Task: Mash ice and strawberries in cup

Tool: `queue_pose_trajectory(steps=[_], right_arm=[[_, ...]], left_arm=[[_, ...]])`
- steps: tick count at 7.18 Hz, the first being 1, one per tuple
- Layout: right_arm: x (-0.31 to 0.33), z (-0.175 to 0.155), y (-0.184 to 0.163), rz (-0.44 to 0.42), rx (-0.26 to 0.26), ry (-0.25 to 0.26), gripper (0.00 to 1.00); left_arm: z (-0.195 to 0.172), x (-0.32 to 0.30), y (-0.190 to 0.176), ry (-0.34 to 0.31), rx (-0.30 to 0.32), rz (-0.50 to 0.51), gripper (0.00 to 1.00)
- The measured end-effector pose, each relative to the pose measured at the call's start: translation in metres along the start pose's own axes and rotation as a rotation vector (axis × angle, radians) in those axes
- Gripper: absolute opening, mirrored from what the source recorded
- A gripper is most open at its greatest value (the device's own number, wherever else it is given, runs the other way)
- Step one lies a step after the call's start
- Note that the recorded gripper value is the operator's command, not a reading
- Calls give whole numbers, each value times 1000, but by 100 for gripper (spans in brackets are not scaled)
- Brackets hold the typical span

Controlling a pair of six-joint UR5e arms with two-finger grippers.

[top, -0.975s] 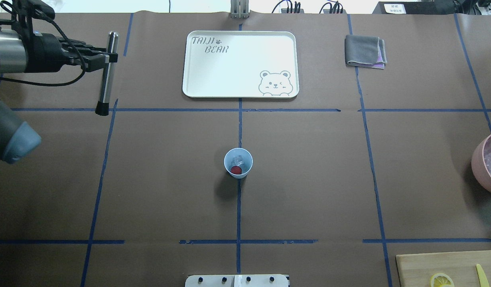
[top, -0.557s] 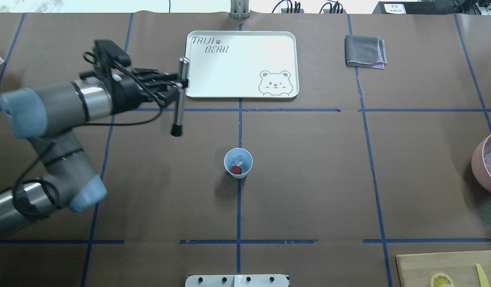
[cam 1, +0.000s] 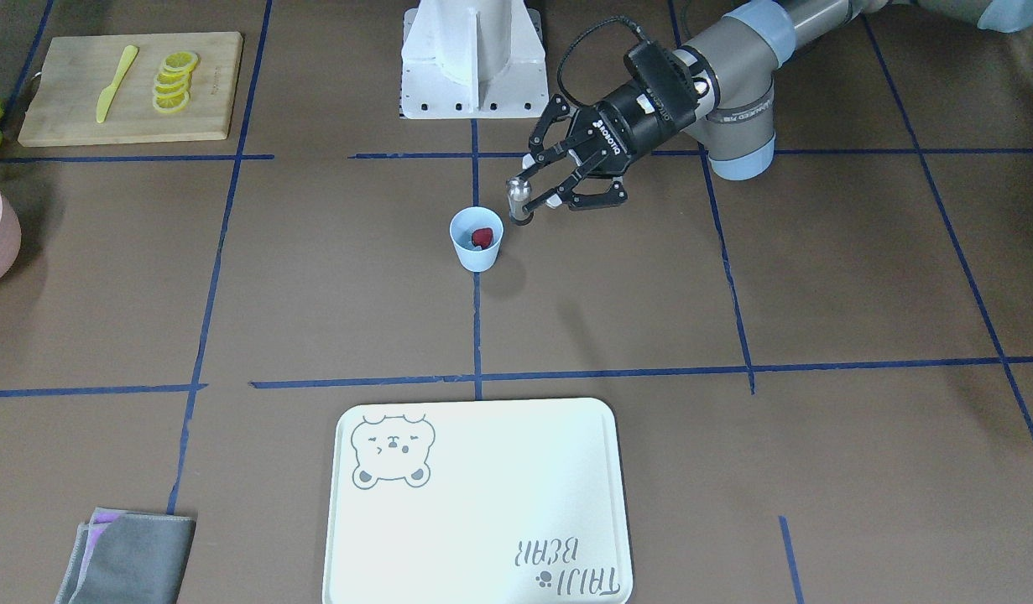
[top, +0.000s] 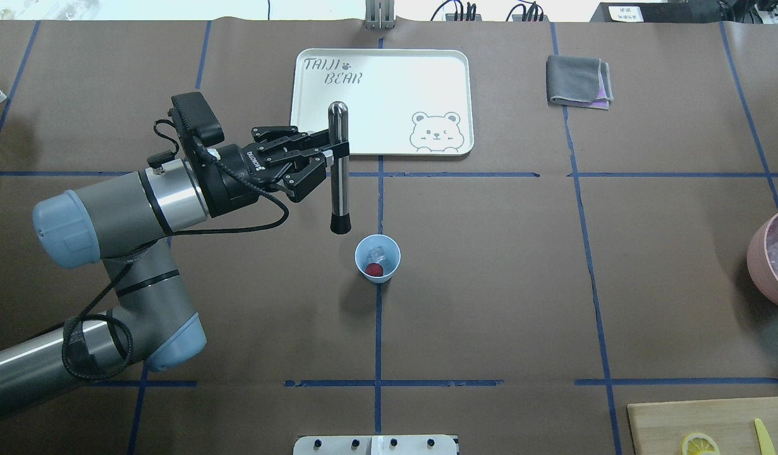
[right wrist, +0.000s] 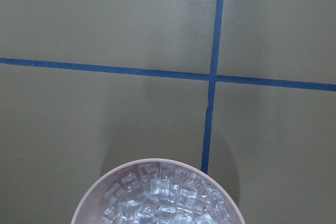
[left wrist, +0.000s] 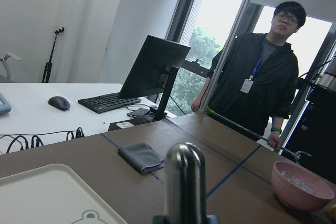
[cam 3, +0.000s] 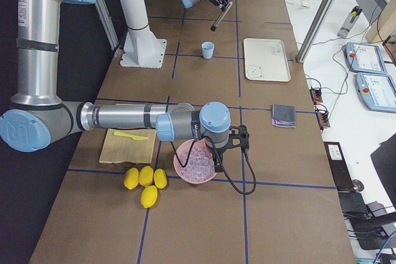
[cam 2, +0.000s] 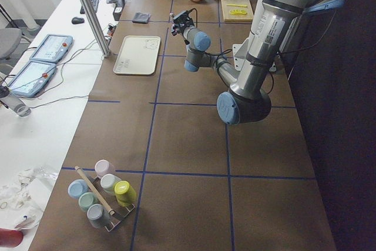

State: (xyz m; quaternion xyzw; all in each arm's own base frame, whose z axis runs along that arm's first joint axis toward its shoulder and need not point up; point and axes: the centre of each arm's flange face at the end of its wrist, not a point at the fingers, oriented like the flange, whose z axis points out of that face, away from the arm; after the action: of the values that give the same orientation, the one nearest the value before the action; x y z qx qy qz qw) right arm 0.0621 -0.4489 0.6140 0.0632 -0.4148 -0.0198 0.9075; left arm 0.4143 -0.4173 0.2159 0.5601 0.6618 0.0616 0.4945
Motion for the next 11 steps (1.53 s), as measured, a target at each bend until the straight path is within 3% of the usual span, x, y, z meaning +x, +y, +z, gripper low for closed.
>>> queue_pose_trajectory(steps=[4,9,11], right_arm=[[1,1,0,0,-2,0,100],[3,2,1,4,-5,1,100],[3,3,1,4,-6,2,100]], left_arm=[[22,4,35,36,118,-40,0],[23,-21,74,18,99,-44,0],[26,-19,73,24,103,-49,0]])
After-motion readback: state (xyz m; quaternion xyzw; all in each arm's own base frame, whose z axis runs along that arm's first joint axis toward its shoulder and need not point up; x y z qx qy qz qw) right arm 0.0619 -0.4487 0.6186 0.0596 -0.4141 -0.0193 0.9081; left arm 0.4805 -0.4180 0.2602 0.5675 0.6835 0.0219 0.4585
